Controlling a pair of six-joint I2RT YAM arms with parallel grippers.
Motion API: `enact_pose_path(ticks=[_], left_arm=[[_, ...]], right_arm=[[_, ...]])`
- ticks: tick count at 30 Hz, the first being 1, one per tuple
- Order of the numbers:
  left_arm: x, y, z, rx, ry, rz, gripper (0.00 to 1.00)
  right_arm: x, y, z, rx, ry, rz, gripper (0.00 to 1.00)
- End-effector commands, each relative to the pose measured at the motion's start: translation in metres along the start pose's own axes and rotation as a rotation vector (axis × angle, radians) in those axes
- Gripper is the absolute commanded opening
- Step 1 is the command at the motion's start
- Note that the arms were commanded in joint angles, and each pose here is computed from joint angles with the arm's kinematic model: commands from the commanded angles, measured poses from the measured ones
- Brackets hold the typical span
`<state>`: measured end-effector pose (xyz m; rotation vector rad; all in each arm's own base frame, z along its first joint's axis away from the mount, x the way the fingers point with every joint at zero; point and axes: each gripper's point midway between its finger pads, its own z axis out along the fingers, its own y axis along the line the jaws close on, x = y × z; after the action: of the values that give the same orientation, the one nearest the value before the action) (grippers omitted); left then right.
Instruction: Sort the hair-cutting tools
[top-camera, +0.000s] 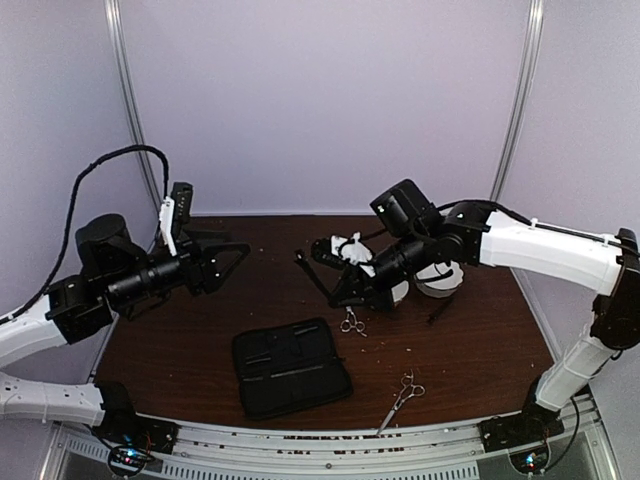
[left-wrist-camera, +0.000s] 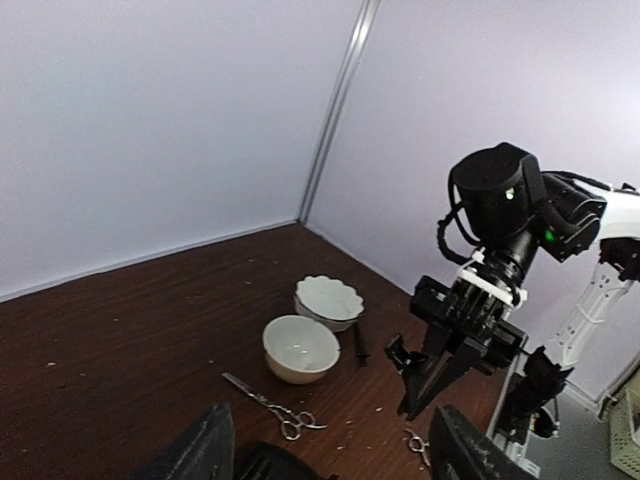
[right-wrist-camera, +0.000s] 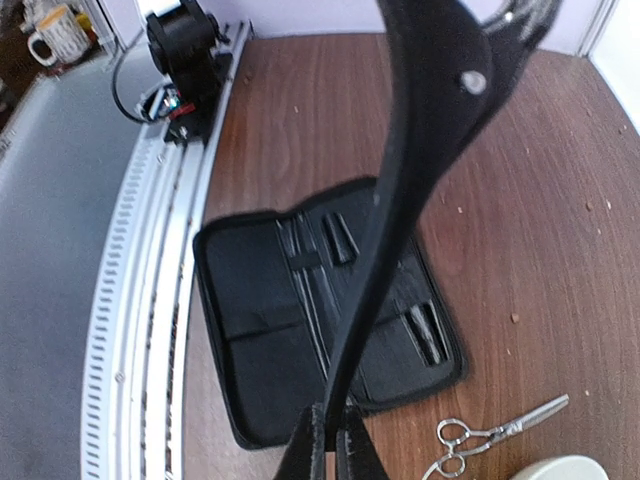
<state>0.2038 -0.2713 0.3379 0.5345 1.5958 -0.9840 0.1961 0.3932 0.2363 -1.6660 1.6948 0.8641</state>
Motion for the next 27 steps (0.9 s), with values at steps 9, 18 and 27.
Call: enact_pose_path(ticks=[9,18,27], left_arm=[[0.068,0.081,-0.061,-0.464,0.464,0.217,0.71],[0.094,0.083,-0.059,-0.444,0.541,0.181,0.72],[0.109,0.083,-0.057,-0.424,0.577,0.181,0.72]], right_arm=[[0.100,0.016,0.066,-0.013,0.595,-0.176,0.00],[0.113,-0.005,0.110,0.029,0.736,-0.200,0.00],[0.135,-0.013,0.129,0.009,0.823,-0.208,0.03]])
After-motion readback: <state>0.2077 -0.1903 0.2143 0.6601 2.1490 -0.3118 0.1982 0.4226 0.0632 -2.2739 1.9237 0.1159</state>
